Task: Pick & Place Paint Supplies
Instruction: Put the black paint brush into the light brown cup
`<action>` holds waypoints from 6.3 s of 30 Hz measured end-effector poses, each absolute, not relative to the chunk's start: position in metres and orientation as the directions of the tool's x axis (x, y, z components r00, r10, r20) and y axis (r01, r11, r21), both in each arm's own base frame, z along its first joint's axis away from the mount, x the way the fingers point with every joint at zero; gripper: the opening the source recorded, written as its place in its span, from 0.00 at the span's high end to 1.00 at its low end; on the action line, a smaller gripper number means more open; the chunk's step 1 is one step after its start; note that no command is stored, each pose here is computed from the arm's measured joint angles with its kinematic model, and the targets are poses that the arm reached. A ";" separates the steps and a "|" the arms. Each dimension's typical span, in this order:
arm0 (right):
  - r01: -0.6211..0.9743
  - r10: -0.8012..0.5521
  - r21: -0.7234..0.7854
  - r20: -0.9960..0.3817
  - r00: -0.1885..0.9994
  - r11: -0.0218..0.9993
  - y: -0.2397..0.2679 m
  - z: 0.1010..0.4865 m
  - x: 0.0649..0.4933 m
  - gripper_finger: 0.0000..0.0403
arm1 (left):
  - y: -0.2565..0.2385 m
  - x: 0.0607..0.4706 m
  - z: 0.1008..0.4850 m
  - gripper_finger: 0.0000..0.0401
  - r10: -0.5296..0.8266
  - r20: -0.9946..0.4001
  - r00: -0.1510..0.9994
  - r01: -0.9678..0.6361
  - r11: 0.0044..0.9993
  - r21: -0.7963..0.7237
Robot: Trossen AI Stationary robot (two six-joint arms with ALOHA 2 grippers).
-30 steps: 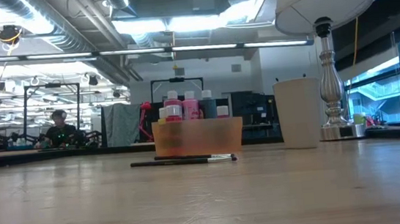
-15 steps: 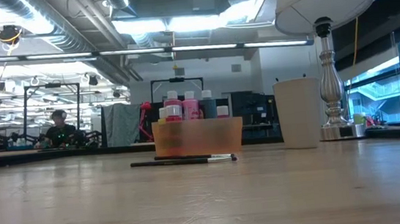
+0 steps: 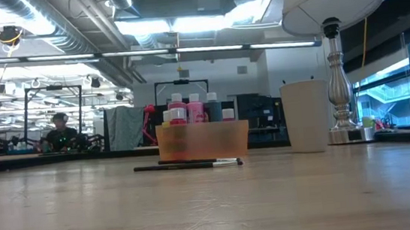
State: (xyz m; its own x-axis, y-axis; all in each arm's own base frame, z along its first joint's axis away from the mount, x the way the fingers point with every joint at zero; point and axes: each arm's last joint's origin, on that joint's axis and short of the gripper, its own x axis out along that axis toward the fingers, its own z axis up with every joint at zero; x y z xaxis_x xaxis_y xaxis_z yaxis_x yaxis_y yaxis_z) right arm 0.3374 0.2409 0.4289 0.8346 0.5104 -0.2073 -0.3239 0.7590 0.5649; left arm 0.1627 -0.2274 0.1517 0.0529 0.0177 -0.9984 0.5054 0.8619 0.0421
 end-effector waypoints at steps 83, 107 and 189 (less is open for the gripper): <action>-0.280 0.518 0.662 -0.193 0.833 0.696 0.259 0.407 0.355 0.47 | -0.231 0.165 0.128 0.67 -0.033 -0.992 0.118 0.605 0.795 0.046; -0.274 0.510 0.662 -0.192 0.838 0.698 0.259 0.407 0.355 0.47 | -0.230 0.168 0.128 0.98 -0.046 -0.992 0.116 0.597 0.802 0.033; -0.278 0.514 0.658 -0.193 0.836 0.700 0.259 0.407 0.355 0.47 | -0.238 0.181 0.136 1.00 -0.114 -0.990 0.084 0.575 0.817 -0.046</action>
